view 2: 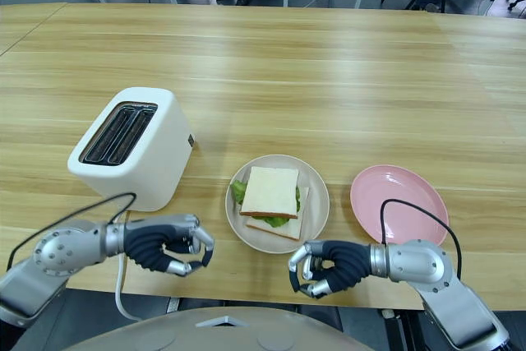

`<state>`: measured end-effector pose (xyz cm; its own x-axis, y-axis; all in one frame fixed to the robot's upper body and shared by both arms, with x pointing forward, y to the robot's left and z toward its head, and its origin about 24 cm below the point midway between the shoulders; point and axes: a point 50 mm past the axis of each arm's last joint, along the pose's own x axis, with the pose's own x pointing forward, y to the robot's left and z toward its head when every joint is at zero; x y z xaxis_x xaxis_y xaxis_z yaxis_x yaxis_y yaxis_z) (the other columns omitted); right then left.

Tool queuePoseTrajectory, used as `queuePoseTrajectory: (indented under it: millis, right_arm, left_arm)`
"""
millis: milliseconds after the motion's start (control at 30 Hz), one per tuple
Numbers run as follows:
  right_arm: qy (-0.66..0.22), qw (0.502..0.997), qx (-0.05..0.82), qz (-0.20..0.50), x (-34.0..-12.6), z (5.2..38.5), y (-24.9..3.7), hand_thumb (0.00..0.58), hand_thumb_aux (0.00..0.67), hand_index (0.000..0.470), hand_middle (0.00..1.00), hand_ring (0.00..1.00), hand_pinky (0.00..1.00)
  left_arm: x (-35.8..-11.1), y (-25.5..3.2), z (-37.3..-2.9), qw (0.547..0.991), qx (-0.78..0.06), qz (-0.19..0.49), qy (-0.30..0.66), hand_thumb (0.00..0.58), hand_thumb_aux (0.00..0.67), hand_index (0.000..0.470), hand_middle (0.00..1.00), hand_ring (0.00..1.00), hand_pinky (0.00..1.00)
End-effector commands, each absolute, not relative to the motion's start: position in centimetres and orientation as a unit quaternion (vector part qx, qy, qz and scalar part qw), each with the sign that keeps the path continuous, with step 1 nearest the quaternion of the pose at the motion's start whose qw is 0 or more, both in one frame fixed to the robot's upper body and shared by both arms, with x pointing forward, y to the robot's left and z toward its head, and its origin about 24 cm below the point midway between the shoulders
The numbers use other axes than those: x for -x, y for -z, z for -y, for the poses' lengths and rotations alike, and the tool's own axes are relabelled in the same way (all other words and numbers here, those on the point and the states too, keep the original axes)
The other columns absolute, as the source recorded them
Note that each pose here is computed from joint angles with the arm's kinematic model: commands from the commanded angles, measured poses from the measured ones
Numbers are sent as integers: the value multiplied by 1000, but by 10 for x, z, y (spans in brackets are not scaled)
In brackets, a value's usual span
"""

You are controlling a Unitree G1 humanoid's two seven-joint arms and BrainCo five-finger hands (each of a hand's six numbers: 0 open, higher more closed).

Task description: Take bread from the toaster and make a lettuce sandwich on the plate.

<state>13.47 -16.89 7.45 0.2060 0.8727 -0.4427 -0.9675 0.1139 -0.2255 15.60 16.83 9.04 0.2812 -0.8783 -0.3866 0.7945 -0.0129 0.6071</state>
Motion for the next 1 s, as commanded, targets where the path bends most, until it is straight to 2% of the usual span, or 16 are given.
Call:
queuePoseTrajectory:
  millis: [33, 167, 367, 733, 1000]
  right_arm:
    - [-616, 718, 307, -107, -132, 166, -63, 580, 670, 460, 1000, 1000, 1000]
    - [-599, 702, 368, -114, -136, 163, -46, 580, 670, 460, 1000, 1000, 1000]
    - [-567, 673, 462, -107, -150, 156, -22, 580, 670, 460, 1000, 1000, 1000]
    - [-520, 685, 504, -74, -176, 138, -10, 580, 670, 460, 1000, 1000, 1000]
    - [-461, 717, 520, -53, -213, 123, -3, 580, 670, 460, 1000, 1000, 1000]
  left_arm:
    - [-157, -72, -167, 653, -465, 26, 598, 580, 670, 460, 1000, 1000, 1000]
    - [-167, -60, -161, 624, -527, 35, 576, 580, 670, 460, 1000, 1000, 1000]
    - [-180, -45, -144, 604, -565, 59, 559, 580, 670, 460, 1000, 1000, 1000]
    - [-184, -8, -127, 600, -569, 30, 562, 580, 670, 460, 1000, 1000, 1000]
    - [-236, -2, -135, 644, -605, 26, 468, 580, 670, 460, 1000, 1000, 1000]
